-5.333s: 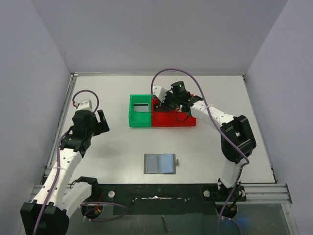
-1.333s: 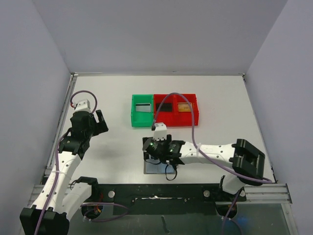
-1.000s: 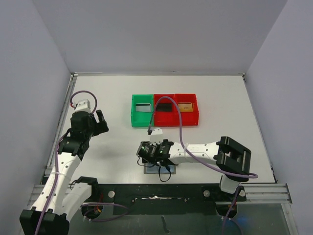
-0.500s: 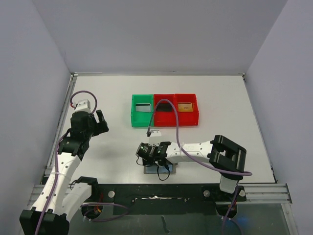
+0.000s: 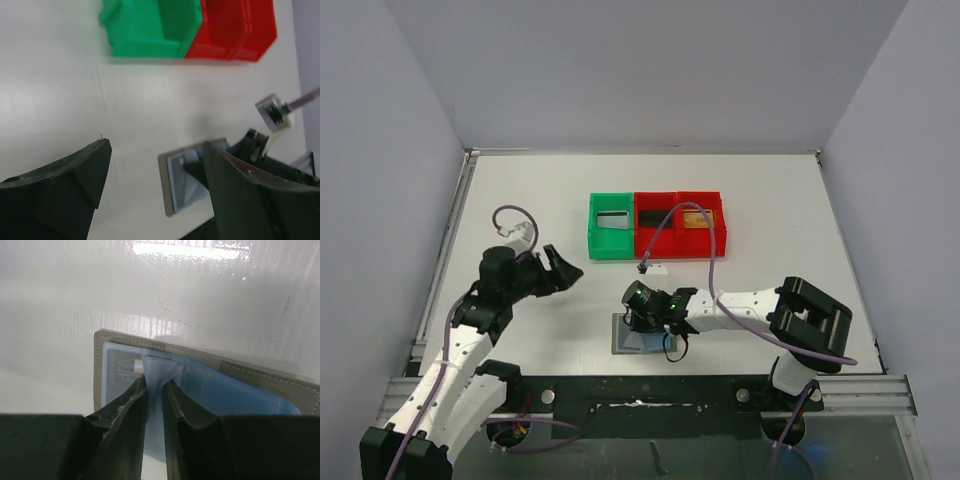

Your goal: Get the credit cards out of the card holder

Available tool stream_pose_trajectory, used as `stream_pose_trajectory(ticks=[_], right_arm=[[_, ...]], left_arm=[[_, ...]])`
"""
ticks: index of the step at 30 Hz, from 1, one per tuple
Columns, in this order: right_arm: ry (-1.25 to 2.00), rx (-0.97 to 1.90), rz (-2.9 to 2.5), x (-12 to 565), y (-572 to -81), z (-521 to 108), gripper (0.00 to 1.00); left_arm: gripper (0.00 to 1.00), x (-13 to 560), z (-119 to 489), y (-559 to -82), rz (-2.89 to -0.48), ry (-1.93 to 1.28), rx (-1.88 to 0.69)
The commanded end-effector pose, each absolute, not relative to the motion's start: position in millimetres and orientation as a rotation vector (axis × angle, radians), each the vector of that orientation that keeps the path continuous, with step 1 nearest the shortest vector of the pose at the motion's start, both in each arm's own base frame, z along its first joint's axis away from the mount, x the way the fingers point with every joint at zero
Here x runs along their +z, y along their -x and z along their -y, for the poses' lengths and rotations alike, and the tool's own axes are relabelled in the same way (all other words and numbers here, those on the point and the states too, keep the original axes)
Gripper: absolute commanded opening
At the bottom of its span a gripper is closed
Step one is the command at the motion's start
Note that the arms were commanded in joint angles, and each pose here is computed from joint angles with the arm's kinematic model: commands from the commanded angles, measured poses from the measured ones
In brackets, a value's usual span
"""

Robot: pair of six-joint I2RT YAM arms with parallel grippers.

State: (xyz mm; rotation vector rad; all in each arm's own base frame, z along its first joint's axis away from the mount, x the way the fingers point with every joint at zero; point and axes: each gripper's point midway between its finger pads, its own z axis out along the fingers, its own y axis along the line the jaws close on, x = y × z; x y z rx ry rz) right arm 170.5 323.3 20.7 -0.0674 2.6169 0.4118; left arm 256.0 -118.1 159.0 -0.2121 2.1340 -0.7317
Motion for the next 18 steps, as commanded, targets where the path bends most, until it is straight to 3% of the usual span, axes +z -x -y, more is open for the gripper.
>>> stream_pose_trajectory(ticks=[1,6,13,18], right_arm=[[0.012,0.664,-2.593,26.1,-170.6,-338.5,0.19],[-0.045,0.869,-2.545,34.4,-172.9,-343.5,0.19],[-0.127,0.949,-2.496,40.1,-179.0,-337.9,0.19],[-0.155,0.983,-2.483,40.3,-181.4,-338.5,0.19]], left_arm=[[0.73,172.5,185.8,-223.0,-2.073,0.136,-1.109],[0.68,149.3,228.4,-188.6,-2.144,0.100,-1.153],[0.65,149.7,281.1,-158.0,-2.119,0.025,-1.349],[0.62,118.4,280.8,-159.9,-2.220,0.068,-1.269]])
